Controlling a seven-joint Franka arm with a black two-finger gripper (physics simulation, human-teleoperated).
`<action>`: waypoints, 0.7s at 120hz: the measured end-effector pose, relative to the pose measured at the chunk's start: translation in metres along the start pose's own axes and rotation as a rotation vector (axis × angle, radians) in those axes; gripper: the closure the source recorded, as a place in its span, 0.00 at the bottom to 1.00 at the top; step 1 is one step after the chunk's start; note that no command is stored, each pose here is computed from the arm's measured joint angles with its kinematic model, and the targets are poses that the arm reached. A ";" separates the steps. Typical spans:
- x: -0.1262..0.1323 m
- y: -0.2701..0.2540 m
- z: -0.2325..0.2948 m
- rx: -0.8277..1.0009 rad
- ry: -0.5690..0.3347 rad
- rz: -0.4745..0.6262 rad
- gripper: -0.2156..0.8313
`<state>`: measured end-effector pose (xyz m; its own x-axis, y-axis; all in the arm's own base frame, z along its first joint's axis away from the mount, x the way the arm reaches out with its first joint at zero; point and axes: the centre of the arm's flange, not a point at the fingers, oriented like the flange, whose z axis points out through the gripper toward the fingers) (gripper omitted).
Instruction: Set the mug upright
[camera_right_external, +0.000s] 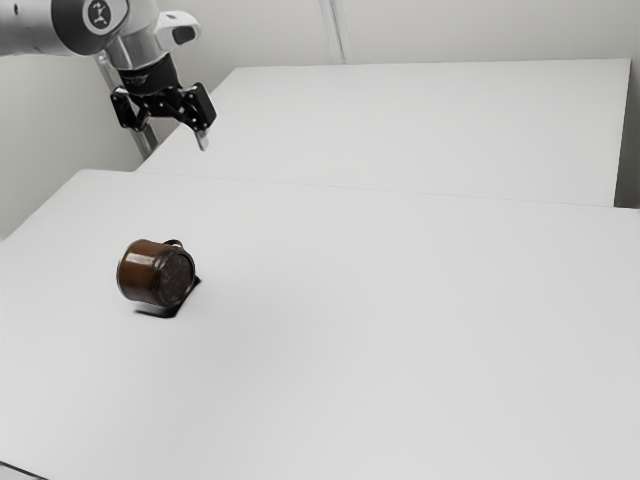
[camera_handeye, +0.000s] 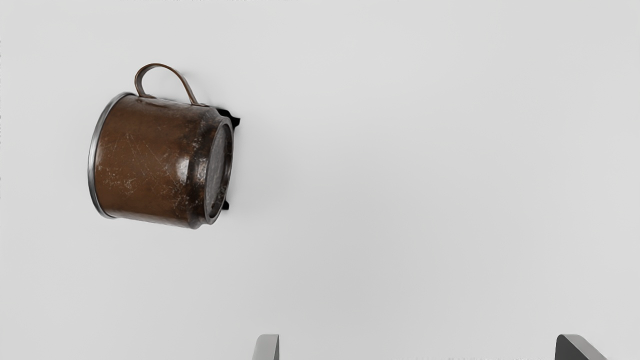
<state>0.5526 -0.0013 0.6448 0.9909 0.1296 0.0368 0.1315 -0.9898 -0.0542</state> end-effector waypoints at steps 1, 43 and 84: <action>0.000 0.000 0.000 0.000 0.000 0.002 0.21; -0.001 0.007 0.008 -0.006 -0.015 0.082 0.21; 0.008 0.013 0.065 -0.105 -0.128 0.113 0.21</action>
<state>0.5637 -0.0098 0.5796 0.9957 0.0174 -0.0906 0.0224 -0.9983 0.0542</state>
